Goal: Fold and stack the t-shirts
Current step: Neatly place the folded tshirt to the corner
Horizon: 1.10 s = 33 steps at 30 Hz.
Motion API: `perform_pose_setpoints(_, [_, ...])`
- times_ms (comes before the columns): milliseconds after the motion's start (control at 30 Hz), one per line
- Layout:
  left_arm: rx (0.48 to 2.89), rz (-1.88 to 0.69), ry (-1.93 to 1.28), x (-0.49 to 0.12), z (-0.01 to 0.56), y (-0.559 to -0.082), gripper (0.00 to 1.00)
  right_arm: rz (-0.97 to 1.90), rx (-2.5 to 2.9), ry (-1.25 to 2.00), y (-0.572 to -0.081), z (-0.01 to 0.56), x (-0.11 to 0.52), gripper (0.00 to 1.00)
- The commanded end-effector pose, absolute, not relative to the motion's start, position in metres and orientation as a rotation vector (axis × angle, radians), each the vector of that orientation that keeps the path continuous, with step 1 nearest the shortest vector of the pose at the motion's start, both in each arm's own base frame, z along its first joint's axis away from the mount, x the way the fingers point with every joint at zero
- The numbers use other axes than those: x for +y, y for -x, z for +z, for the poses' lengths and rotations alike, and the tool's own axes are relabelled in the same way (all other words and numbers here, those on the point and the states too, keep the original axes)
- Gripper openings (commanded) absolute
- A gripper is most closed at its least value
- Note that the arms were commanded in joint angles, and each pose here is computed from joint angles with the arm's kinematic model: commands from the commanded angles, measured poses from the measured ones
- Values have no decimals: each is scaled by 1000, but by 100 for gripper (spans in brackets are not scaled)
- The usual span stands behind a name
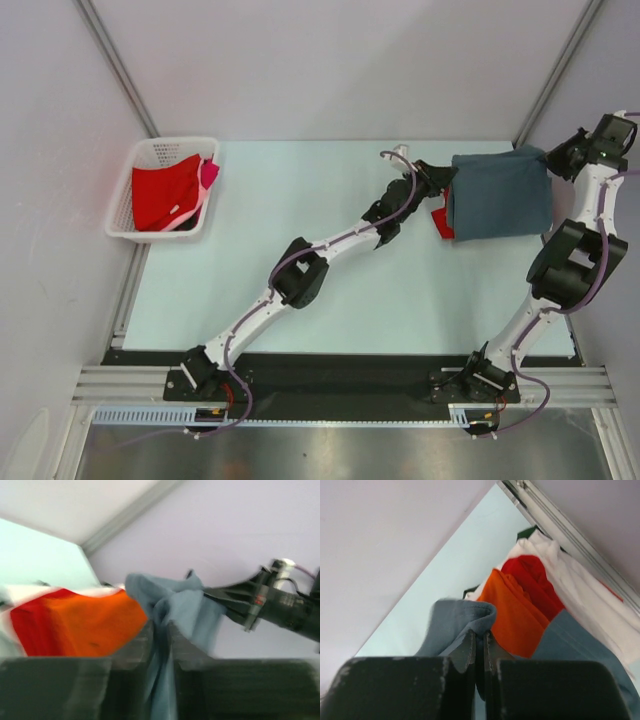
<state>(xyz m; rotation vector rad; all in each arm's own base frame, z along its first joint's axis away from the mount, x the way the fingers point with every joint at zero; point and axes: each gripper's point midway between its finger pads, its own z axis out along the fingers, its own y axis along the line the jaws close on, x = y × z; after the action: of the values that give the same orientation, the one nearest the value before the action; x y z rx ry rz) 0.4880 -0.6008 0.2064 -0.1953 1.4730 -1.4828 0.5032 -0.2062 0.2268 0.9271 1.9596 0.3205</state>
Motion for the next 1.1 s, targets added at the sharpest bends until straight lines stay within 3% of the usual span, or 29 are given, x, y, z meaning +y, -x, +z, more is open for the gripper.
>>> perform_pose_setpoints(0, [1253, -1408, 349, -563, 252, -521, 35, 274, 1829, -893, -531, 248, -240, 0])
perform_pose_setpoints(33, [1249, -1366, 351, -559, 249, -526, 44, 290, 1839, -899, -538, 234, -242, 0])
perform_pose_setpoints(67, [1234, -1338, 382, -551, 247, -533, 58, 314, 1833, -904, -543, 230, -243, 6])
perform_pose_setpoints(100, [1212, -1333, 387, -547, 253, -535, 89, 322, 1807, -890, -551, 231, -246, 18])
perform_pose_setpoints(133, [1206, -1312, 379, -543, 252, -540, 98, 334, 1806, -892, -557, 224, -247, 41])
perform_pose_setpoints(167, [1179, -1297, 381, -532, 259, -549, 100, 339, 1820, -925, -565, 206, -250, 75])
perform_pose_setpoints(233, [1189, -1276, 329, -524, 259, -555, 100, 363, 1819, -873, -582, 216, -247, 86])
perform_pose_setpoints(267, [1146, -1278, 319, -509, 290, -560, 100, 361, 1872, -860, -590, 196, -241, 88])
perform_pose_setpoints(300, [1195, -1266, 273, -509, 273, -561, 100, 350, 1916, -863, -589, 191, -235, 88])
perform_pose_setpoints(433, [1199, -1187, 144, -489, 307, -555, 100, 250, 1902, -813, -591, 217, -223, 88])
perform_pose_setpoints(500, [1259, -1155, 102, -485, 300, -549, 100, 148, 1873, -809, -584, 242, -218, 90])
perform_pose_setpoints(567, [1266, -1137, 87, -471, 329, -538, 100, 6, 1861, -817, -574, 254, -223, 93])
perform_pose_setpoints(600, [1325, -1106, 79, -466, 308, -536, 100, -61, 1837, -824, -563, 272, -225, 94])
perform_pose_setpoints(667, [1306, -1082, 60, -449, 338, -521, 100, -194, 1828, -821, -550, 283, -223, 97])
perform_pose_setpoints(700, [1363, -1039, 49, -441, 315, -518, 100, -204, 1803, -794, -543, 302, -215, 97])
perform_pose_setpoints(733, [1318, -1041, 54, -428, 343, -507, 100, -218, 1794, -788, -537, 309, -213, 96])
perform_pose_setpoints(833, [1355, -1002, 48, -406, 328, -492, 100, -210, 1798, -753, -521, 320, -192, 92])
perform_pose_setpoints(933, [1407, -992, 18, -388, 332, -477, 100, -150, 1821, -737, -509, 317, -168, 82])
perform_pose_setpoints(1033, [1471, -1021, -26, -376, 334, -463, 100, -62, 1837, -763, -503, 300, -152, 61])
perform_pose_setpoints(1067, [1492, -1036, -38, -374, 333, -459, 100, -32, 1818, -772, -498, 306, -150, 47])
